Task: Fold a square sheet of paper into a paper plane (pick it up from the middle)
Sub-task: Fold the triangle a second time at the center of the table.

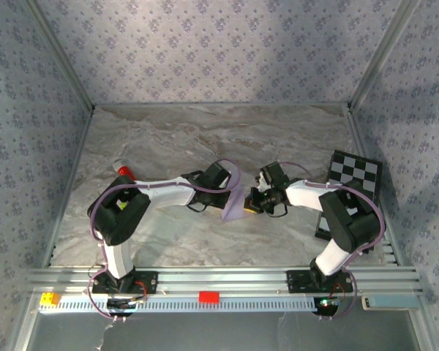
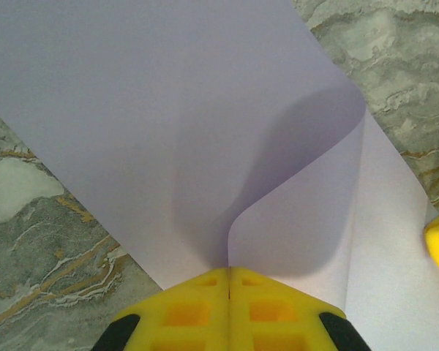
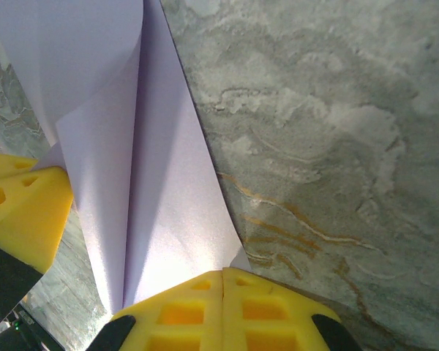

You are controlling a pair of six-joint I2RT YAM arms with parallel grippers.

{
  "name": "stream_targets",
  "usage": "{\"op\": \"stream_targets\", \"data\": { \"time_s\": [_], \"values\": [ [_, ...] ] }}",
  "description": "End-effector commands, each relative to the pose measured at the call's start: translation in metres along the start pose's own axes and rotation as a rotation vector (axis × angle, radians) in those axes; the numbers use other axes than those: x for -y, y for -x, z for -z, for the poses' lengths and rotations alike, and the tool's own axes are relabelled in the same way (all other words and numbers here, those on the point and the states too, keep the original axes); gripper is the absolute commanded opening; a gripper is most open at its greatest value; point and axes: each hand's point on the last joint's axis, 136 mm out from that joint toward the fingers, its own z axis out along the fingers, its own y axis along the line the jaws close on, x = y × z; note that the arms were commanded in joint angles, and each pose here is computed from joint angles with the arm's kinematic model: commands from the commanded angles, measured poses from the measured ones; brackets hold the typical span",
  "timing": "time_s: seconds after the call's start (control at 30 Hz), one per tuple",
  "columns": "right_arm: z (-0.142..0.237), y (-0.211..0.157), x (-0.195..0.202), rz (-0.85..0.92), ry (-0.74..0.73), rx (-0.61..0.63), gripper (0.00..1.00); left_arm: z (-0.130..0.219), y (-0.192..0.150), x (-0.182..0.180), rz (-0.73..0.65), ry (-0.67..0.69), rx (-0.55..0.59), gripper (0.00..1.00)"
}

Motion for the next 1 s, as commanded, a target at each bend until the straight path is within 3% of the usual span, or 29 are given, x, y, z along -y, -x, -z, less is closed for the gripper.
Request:
{"op": "stream_targets", "data": {
  "time_s": [0.0, 0.7, 0.97],
  "values": [
    [-0.007, -0.021, 0.033, -0.068, -0.124, -0.067, 0.0, 0.001, -0.002, -0.004, 0.007, 0.019, -0.005, 0.01],
    [-0.005, -0.019, 0.031, -0.062, -0.112, -0.058, 0.02, -0.011, -0.015, -0.01, 0.02, 0.035, -0.04, 0.01],
    [0.022, 0.006, -0.014, 0.014, 0.037, 0.062, 0.09, -0.011, -0.013, -0.008, 0.01, 0.025, -0.038, 0.0]
  ]
}}
